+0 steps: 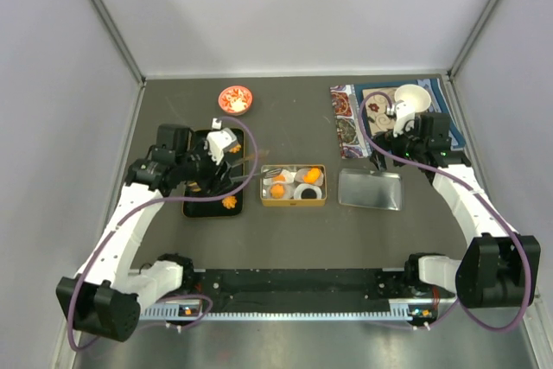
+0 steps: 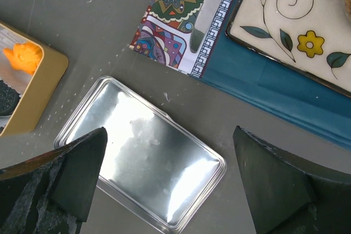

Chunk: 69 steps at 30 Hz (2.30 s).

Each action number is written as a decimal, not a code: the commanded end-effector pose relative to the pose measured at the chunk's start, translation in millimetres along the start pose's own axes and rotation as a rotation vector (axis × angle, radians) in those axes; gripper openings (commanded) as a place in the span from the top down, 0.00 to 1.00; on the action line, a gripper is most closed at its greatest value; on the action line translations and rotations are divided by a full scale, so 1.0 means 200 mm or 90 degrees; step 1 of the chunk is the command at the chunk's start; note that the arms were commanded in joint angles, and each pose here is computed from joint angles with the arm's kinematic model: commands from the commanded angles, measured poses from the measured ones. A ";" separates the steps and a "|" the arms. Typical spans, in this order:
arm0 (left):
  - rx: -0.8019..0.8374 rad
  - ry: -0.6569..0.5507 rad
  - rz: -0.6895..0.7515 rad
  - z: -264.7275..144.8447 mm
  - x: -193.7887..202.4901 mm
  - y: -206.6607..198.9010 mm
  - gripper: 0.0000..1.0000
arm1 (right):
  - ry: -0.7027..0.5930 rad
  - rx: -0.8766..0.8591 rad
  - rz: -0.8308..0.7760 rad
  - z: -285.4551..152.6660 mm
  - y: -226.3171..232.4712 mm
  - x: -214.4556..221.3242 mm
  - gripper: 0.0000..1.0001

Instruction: Pack the cookies

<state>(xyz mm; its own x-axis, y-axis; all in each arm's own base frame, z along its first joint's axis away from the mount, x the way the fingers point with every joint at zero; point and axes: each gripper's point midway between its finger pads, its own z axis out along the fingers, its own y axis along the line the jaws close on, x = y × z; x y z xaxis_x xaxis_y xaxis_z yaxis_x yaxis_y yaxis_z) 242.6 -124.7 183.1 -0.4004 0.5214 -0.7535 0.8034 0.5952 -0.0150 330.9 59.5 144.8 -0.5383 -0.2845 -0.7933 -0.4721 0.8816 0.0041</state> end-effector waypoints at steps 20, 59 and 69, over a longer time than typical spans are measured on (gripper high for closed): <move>-0.315 -0.157 -0.156 -0.32 -0.03 0.48 0.44 | -0.044 0.003 -0.025 -0.04 -0.03 -0.14 0.01; -0.387 0.090 -0.365 -0.26 1.10 1.06 0.39 | -0.038 -0.006 -0.022 -0.03 -0.02 -0.13 0.01; -0.329 0.111 -0.365 -0.19 1.15 0.98 0.36 | -0.036 0.005 -0.022 -0.03 -0.04 -0.13 0.01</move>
<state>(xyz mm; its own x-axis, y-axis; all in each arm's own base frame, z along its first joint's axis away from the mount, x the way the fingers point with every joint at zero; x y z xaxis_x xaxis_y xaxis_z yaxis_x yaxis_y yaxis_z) 286.2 135.2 23.8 -0.8053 0.0668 -0.5891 0.1112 0.9930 -0.0394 329.9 62.5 144.5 -0.5372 -0.2829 -0.7946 -0.4841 0.8748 0.0158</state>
